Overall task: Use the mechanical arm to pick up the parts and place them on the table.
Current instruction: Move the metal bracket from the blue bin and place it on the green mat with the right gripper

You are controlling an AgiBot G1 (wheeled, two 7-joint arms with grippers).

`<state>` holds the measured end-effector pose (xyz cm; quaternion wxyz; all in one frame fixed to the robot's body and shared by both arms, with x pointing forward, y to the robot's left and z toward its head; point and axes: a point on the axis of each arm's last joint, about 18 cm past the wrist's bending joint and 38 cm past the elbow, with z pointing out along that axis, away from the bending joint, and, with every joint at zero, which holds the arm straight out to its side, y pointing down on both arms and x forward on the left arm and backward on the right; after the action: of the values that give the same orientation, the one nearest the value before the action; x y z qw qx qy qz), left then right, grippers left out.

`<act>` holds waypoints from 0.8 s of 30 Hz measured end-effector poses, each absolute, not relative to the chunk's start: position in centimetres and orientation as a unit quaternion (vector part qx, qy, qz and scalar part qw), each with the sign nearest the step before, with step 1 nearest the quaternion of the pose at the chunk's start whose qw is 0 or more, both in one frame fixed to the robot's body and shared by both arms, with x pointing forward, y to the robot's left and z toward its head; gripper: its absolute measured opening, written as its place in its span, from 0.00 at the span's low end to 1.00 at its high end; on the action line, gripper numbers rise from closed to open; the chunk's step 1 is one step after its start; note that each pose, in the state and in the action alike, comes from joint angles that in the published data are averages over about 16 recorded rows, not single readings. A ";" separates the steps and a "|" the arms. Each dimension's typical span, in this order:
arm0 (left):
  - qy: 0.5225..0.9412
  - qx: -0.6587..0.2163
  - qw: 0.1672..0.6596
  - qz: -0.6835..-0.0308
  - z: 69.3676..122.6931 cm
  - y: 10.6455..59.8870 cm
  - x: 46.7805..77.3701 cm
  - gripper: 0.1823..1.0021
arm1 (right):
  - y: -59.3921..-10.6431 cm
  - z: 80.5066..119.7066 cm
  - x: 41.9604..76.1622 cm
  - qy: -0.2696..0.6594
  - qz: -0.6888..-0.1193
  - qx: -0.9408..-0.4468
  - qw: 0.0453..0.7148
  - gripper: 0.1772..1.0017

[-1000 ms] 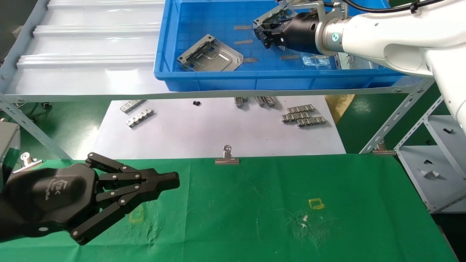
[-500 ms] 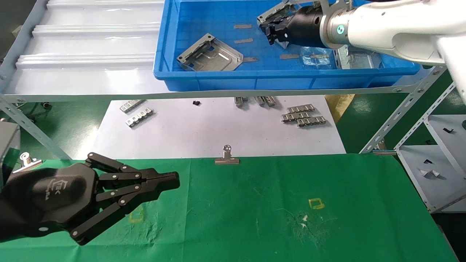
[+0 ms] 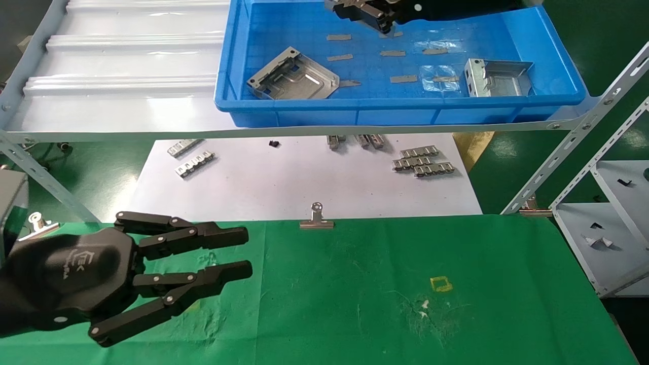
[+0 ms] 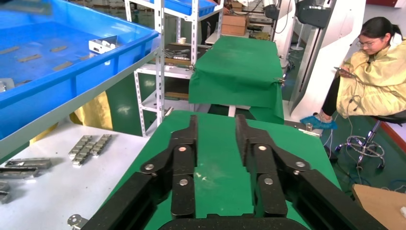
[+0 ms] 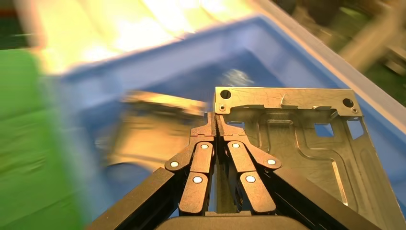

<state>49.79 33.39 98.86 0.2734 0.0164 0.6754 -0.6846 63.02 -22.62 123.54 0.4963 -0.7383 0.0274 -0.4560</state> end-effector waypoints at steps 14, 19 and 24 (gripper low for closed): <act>0.675 0.016 0.273 -0.685 98.9 33.4 49.8 0.52 | -28.0 120.6 53.2 -0.120 -0.402 -0.783 0.459 0.02; 0.675 0.016 0.273 -0.685 98.9 33.4 49.8 0.67 | -29.6 117.1 51.4 -0.139 -0.387 -0.802 0.433 0.02; 0.675 0.016 0.273 -0.685 98.9 33.4 49.8 0.80 | -31.1 112.7 51.3 -0.136 -0.362 -0.829 0.404 0.02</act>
<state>49.79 33.39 98.86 0.2734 0.0164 0.6754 -0.6846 51.31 -31.11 112.75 0.4035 -0.8291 -0.1362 -0.3623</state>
